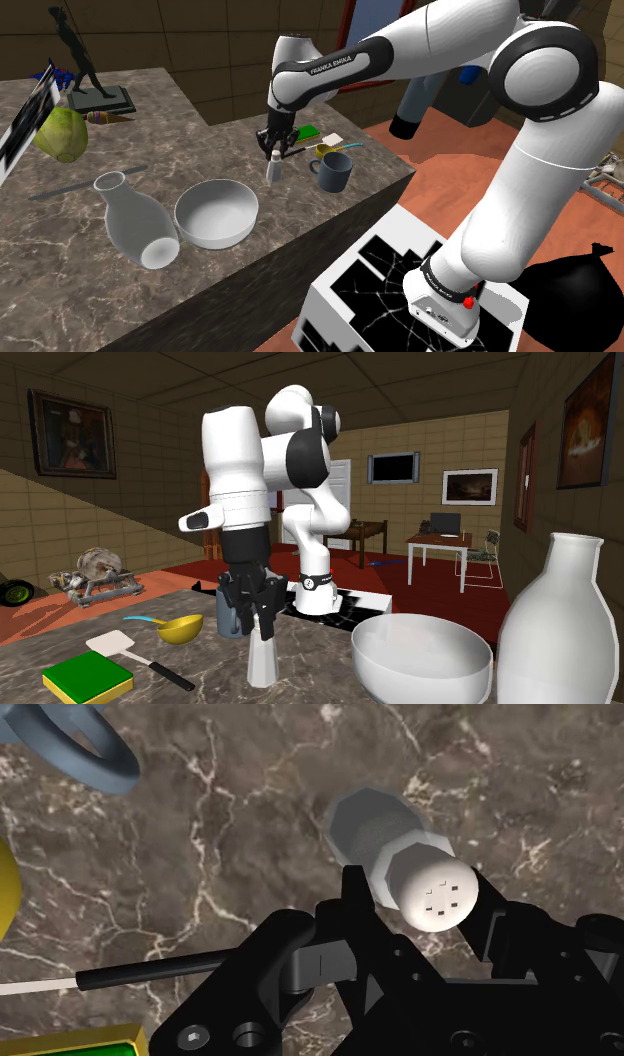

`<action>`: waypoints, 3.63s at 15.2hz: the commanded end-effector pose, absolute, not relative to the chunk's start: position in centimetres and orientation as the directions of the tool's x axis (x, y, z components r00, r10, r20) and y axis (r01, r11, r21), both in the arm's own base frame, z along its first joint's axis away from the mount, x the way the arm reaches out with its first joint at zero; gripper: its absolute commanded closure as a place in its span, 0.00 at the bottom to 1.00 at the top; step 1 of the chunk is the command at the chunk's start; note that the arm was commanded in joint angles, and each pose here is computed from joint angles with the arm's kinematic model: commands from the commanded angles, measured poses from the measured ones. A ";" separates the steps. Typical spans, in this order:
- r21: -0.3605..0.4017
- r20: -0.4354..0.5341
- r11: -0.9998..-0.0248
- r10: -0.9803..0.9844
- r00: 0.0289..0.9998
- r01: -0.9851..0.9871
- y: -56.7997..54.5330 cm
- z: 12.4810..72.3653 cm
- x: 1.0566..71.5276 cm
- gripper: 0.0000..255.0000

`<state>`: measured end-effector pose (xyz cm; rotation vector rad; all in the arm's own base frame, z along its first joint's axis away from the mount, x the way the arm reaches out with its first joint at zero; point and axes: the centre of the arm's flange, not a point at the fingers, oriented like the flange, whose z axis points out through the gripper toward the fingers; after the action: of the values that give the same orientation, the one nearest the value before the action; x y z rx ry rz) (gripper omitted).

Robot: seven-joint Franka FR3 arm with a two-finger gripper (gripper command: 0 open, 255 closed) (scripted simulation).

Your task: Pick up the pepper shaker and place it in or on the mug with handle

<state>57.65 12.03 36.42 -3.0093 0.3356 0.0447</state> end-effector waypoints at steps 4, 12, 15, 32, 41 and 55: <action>-0.109 -0.042 -0.969 -0.218 0.975 -0.221 12.1 38.8 57.6 1.00; -0.109 -0.042 -0.969 -0.218 0.975 -0.221 12.1 43.0 57.6 1.00; -0.109 -0.042 -0.969 -0.218 0.975 -0.221 12.1 44.6 57.6 1.00; -0.109 -0.042 -0.969 -0.218 0.975 -0.221 12.1 53.4 57.6 1.00; -0.109 -0.042 -0.969 -0.218 0.975 -0.221 3.2 55.8 50.1 1.00; -0.109 -0.042 -0.969 -0.218 0.975 -0.221 -1.7 52.4 45.9 1.00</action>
<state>45.78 -1.60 52.97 -3.0094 0.3356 0.0464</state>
